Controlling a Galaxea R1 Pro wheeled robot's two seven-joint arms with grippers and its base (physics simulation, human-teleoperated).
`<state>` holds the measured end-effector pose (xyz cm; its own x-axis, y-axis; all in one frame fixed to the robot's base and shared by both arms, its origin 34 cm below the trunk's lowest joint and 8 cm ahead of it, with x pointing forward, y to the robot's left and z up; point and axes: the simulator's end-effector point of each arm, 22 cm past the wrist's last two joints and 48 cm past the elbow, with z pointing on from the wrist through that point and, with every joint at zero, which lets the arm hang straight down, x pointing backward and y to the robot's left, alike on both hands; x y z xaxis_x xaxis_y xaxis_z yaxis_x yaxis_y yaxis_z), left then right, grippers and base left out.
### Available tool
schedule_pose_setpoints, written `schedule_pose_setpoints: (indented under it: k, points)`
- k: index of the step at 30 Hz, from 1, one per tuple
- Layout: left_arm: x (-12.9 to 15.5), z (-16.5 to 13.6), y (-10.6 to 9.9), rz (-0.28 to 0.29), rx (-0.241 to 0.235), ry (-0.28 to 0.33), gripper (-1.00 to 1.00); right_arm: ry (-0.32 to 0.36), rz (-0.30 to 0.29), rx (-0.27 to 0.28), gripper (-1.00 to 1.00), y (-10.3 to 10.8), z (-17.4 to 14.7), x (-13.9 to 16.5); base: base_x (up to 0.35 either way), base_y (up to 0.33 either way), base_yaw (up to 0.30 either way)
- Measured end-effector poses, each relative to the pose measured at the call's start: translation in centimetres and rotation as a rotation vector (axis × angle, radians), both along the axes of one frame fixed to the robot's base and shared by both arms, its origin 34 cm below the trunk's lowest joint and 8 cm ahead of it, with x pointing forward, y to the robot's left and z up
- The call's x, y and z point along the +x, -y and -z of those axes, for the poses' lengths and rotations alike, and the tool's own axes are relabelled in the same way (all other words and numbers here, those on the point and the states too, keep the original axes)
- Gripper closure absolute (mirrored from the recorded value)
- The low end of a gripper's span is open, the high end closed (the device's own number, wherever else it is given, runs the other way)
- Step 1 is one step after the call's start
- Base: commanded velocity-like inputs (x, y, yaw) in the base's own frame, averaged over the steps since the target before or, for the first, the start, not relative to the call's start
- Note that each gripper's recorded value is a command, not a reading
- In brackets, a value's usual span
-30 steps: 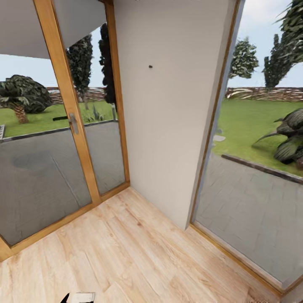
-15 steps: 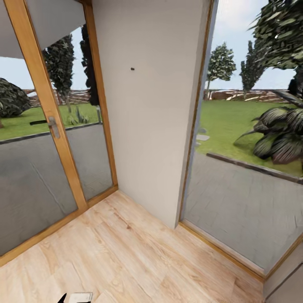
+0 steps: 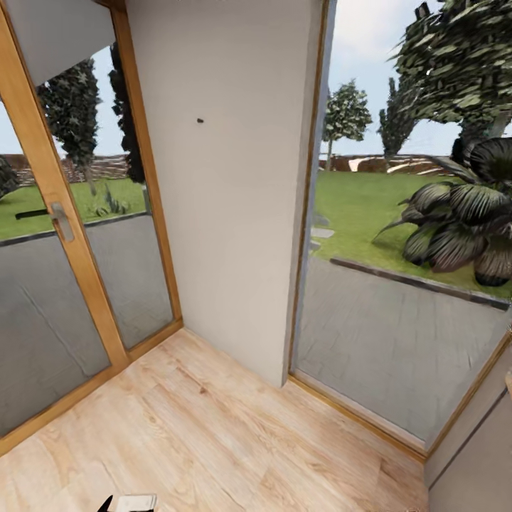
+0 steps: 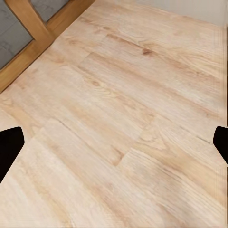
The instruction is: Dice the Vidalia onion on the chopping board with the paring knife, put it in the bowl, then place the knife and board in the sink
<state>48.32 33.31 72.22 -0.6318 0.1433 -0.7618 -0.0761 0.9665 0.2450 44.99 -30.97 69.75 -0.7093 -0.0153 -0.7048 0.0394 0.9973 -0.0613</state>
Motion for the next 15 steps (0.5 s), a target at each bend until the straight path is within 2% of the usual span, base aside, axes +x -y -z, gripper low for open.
schedule_pose_setpoints:
  k: [12, 15]
  points:
    - [0.33, -0.43, -0.01, 0.0, 0.0, 0.012, -1.0, 0.011, 0.0, 0.001, -1.0, -0.04, -0.37, 0.32, 0.0, 0.0, -0.156]
    - [0.42, -0.55, 0.0, 0.0, 0.0, 0.015, -1.0, 0.011, -0.002, 0.009, -1.0, -0.74, -0.35, 0.32, 0.0, 0.0, -0.156]
